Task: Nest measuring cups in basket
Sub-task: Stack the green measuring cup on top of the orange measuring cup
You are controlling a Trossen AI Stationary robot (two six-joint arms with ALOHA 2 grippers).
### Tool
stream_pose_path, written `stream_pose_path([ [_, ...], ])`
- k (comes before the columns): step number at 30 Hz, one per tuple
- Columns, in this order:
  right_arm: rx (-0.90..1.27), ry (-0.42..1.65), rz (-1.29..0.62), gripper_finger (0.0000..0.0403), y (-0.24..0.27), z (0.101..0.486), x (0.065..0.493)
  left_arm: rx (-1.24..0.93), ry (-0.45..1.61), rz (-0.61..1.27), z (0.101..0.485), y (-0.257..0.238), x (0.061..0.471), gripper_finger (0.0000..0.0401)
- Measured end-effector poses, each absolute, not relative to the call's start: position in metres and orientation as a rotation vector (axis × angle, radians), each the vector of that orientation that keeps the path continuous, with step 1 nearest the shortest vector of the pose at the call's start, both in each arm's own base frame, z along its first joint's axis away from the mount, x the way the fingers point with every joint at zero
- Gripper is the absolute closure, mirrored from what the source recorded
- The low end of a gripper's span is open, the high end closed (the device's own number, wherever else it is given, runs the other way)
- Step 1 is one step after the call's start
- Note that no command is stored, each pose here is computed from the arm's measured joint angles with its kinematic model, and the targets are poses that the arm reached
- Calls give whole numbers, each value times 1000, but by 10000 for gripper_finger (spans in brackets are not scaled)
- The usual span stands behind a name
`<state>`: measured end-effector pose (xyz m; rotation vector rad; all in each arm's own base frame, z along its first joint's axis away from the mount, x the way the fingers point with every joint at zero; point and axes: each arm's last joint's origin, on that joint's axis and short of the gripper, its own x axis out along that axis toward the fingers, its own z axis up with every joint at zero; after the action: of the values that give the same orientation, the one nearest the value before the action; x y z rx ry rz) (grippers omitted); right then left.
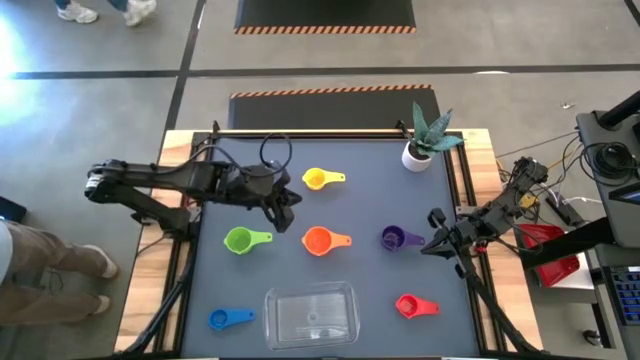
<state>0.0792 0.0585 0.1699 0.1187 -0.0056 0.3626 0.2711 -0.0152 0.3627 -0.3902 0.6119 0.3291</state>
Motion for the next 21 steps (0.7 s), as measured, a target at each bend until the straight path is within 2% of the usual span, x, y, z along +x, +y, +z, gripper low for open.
stream_pose_path([
  [4,119,-6,363,394,58,170,79,-270,711,300,344,-15,269,399],
  [7,119,-6,362,394,58,170,79,-257,804,313,324,-13,261,385],
  [13,119,-6,363,394,59,170,79,-338,866,356,299,-15,243,331],
  [21,118,-6,363,394,59,170,79,-345,886,324,292,-29,240,257],
])
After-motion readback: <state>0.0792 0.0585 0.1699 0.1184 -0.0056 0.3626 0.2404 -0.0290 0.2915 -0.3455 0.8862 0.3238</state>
